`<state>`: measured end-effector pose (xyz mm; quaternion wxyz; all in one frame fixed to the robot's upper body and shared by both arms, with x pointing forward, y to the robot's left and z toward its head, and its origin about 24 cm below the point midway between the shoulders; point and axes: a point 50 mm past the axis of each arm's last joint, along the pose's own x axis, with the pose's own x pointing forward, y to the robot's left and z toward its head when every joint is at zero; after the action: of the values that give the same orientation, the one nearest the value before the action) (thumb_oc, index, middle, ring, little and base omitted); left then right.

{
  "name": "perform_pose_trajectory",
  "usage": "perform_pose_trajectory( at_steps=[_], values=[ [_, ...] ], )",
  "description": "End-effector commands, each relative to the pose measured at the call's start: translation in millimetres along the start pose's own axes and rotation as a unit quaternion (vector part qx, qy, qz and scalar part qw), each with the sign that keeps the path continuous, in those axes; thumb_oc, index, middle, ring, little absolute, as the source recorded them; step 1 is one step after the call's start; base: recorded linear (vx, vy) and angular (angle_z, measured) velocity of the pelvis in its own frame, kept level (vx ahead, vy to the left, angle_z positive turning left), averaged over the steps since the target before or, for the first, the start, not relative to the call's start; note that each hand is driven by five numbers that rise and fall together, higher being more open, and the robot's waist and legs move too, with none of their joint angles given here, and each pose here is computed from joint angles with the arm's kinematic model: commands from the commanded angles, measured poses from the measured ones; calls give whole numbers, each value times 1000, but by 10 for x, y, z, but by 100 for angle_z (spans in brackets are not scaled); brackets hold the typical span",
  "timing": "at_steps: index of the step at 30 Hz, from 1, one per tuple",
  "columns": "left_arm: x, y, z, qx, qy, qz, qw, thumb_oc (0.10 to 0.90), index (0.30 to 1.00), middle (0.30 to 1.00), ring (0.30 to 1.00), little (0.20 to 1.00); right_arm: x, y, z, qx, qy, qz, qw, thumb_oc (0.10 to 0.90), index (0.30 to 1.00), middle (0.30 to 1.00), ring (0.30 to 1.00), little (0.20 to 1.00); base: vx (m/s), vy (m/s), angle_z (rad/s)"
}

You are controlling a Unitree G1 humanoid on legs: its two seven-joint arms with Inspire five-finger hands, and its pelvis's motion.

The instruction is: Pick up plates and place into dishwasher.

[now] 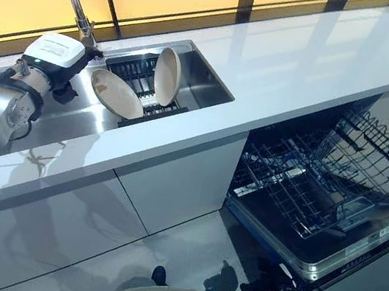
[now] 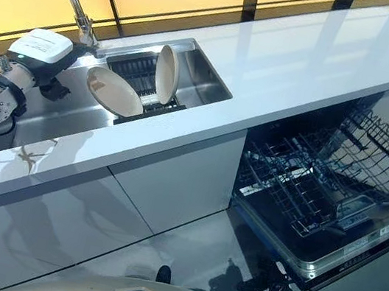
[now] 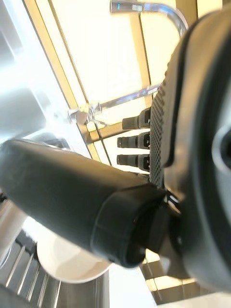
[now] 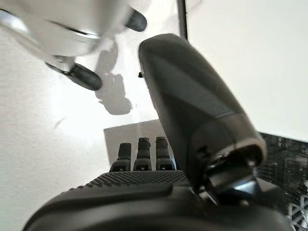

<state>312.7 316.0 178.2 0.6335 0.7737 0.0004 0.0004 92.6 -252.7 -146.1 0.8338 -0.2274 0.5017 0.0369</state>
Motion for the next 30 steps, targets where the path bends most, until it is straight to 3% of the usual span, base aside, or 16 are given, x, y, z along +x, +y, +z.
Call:
perform_pose_trajectory(
  at_steps=[1, 16, 22, 30],
  values=[
    [63, 672, -305, 6, 73, 114, 991, 800, 900, 900, 900, 900, -15, -88, 180, -37, -75, -18, 996, 800, 900, 900, 900, 900, -22, 21, -28],
    [144, 626, -242, 70, 59, 66, 994, 800, 900, 900, 900, 900, -11, -118, 319, -39, -93, -23, 995, 800, 900, 900, 900, 900, 3, 5, -11],
    [171, 504, -264, 115, 76, -19, 990, 800, 900, 900, 900, 900, -8, -127, 370, -32, -97, -29, 994, 800, 900, 900, 900, 900, -9, 4, -8],
    [168, 566, -381, 85, 112, 11, 990, 800, 900, 900, 900, 900, -4, -105, 363, -31, -100, -28, 994, 800, 900, 900, 900, 900, 0, 0, -3]
  ],
)
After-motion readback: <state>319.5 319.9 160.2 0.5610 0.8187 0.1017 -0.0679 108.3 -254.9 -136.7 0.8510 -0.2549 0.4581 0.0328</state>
